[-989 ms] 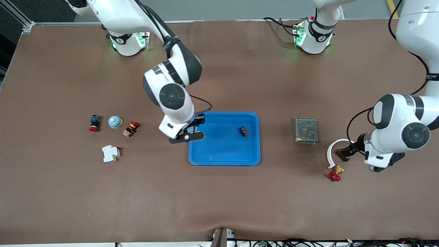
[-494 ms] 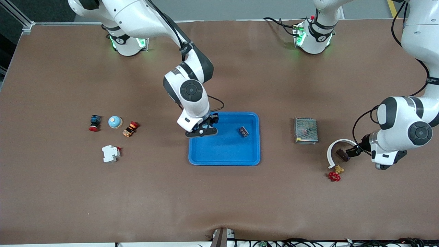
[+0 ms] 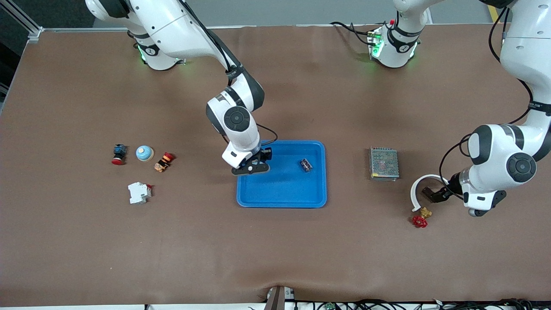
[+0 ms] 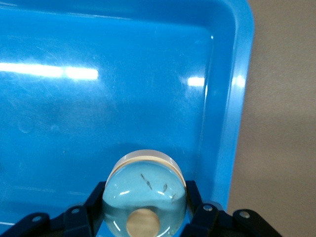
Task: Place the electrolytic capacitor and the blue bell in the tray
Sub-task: 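Set the bell in the tray while the left gripper reaches the second capacitor, then lift the capacitor with the left gripper while the right gripper reaches the bell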
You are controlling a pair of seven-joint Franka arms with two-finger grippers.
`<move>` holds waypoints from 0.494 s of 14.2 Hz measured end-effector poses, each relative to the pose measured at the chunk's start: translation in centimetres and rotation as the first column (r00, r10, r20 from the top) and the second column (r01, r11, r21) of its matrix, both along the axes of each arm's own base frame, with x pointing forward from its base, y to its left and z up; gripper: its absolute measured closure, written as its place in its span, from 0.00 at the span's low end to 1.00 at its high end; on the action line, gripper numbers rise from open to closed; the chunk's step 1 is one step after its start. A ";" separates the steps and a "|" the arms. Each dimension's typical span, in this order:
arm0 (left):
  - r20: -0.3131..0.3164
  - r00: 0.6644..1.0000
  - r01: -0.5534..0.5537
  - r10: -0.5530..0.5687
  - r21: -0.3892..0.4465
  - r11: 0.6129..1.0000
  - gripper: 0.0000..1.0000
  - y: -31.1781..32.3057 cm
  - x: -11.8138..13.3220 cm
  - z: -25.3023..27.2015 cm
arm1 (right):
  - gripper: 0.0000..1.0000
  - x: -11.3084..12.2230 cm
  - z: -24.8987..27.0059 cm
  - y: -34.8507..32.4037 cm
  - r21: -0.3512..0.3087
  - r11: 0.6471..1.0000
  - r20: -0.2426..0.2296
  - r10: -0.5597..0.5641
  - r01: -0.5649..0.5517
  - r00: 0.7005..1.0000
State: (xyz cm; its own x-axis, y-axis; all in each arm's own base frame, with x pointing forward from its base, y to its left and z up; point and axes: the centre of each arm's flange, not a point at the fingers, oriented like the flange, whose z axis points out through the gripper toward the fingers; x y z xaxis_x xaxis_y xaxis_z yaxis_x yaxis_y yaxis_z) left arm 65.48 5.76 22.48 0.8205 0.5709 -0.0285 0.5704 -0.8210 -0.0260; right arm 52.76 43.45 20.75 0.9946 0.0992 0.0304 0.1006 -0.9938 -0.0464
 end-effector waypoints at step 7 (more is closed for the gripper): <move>0.041 0.999 -0.014 0.015 -0.025 1.000 0.17 -0.3 0.4 -2.3 | 0.32 -1.5 -2.1 1.4 -0.005 1.000 -0.004 0.030 -0.030 1.000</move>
